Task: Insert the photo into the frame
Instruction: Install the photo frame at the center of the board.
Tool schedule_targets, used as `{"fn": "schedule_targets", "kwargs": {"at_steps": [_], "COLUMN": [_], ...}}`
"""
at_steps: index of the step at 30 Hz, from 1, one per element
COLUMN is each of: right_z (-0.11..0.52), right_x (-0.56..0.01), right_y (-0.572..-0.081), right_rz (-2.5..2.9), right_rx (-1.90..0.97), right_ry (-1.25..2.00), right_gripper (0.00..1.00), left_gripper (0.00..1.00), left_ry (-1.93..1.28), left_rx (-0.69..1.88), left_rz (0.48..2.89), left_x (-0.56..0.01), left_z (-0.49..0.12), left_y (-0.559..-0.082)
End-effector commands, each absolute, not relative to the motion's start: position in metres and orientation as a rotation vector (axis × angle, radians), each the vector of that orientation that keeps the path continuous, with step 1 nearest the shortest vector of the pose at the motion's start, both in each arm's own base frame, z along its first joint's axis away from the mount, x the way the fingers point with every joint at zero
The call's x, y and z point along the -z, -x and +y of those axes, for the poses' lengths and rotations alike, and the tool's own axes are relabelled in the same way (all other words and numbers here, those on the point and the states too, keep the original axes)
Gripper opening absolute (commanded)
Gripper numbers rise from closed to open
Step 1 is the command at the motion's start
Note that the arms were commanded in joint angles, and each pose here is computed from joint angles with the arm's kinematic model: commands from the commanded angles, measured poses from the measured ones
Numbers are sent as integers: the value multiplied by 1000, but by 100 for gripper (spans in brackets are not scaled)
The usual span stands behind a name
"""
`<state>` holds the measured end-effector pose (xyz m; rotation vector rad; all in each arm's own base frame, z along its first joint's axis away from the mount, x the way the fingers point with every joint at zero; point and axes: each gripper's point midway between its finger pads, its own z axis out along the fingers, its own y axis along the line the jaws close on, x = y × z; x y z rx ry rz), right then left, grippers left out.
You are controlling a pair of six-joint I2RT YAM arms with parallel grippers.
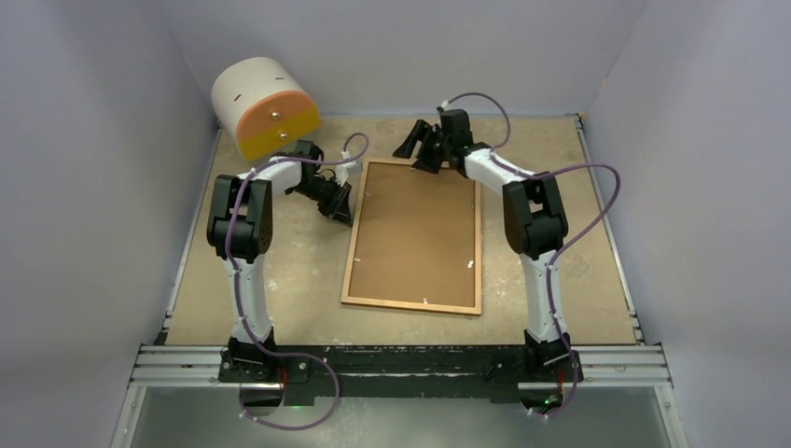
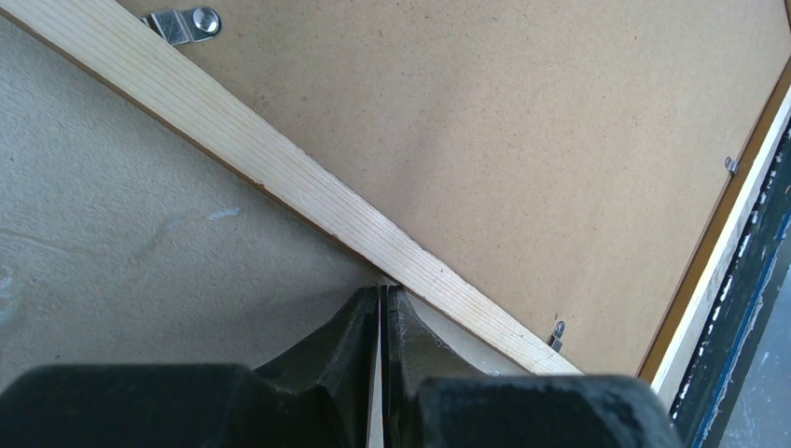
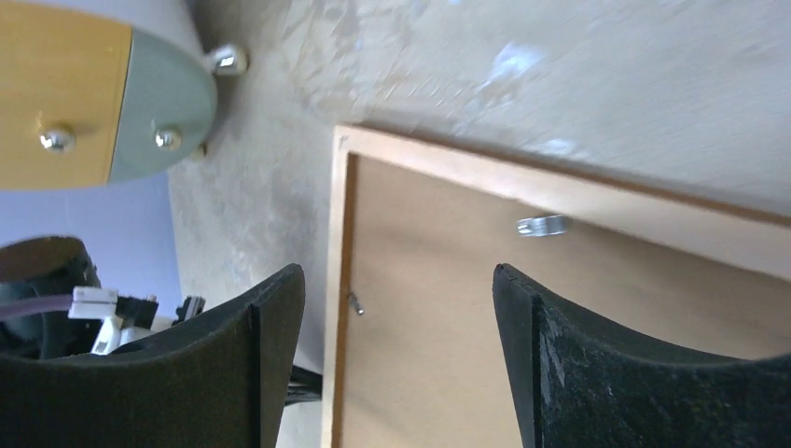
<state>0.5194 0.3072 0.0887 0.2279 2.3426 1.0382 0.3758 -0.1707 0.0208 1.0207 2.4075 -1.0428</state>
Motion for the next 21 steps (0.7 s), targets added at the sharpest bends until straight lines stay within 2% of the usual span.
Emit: {"fn": "schedule_targets", "kwargs": {"at_steps": [1, 21], "right_z": [286, 284], "right_x": [-98, -62], "right_y": [-522, -540], "right_rz": [2340, 2379], "right_rx": [-929, -857], "right_ry": [-217, -276], "right_gripper": [76, 72], "left_gripper": [10, 10], "left_ry": [-1083, -1109], "left_rx": [968, 946], "left_rz": [2420, 2411], "left_x": [-13, -13], "left_z": [-163, -166], "left_y": [-371, -373]}}
